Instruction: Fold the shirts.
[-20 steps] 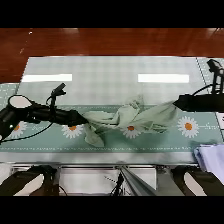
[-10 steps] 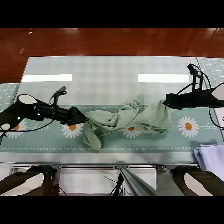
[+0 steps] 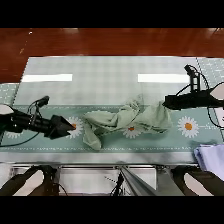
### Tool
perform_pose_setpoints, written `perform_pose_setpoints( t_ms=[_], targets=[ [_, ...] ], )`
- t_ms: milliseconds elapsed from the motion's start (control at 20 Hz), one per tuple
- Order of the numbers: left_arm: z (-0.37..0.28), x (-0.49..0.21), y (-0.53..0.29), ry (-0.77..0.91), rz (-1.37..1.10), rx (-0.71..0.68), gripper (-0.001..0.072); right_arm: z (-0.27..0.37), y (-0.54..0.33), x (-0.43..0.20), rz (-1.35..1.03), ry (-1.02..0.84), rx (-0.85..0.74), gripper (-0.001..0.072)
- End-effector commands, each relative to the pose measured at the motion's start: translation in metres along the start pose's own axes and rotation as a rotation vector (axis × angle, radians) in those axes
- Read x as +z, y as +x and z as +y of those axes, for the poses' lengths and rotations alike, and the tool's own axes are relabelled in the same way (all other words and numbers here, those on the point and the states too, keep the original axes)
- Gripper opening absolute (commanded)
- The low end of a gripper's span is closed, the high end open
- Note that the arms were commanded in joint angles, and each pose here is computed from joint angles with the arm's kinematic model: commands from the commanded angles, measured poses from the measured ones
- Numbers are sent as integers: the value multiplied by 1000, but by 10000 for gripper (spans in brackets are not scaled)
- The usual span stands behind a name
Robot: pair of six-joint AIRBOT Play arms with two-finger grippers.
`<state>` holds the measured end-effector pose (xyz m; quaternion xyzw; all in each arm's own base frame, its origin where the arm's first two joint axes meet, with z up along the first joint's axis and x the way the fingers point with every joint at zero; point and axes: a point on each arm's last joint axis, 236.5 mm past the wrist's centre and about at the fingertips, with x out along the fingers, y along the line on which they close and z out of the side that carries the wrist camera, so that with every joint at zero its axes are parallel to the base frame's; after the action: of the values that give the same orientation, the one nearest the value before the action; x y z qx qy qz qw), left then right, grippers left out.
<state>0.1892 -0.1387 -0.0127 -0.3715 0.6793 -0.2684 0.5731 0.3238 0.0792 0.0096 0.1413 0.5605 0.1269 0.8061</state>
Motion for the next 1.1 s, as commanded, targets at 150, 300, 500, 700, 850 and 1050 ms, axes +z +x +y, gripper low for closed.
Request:
perform_pose_setpoints(
  t_ms=[150,300,500,700,850,1050],
  targets=[
    [32,-35,59,-106,4,20,611,0,0,-1,4,-5,1,28],
    [34,-21,73,-116,-61,55,611,0,0,0,0,-7,0,28],
    [29,-9,92,-115,-102,56,611,0,0,2,-9,-13,-2,28],
    [26,1,112,-164,-132,44,610,0,0,2,-9,-19,-2,28],
    [29,-5,127,-191,-98,51,470,-1,0,3,-11,-21,-3,28],
    [19,-16,129,-142,-47,23,29,-1,0,3,-11,-22,-4,28]
  ],
)
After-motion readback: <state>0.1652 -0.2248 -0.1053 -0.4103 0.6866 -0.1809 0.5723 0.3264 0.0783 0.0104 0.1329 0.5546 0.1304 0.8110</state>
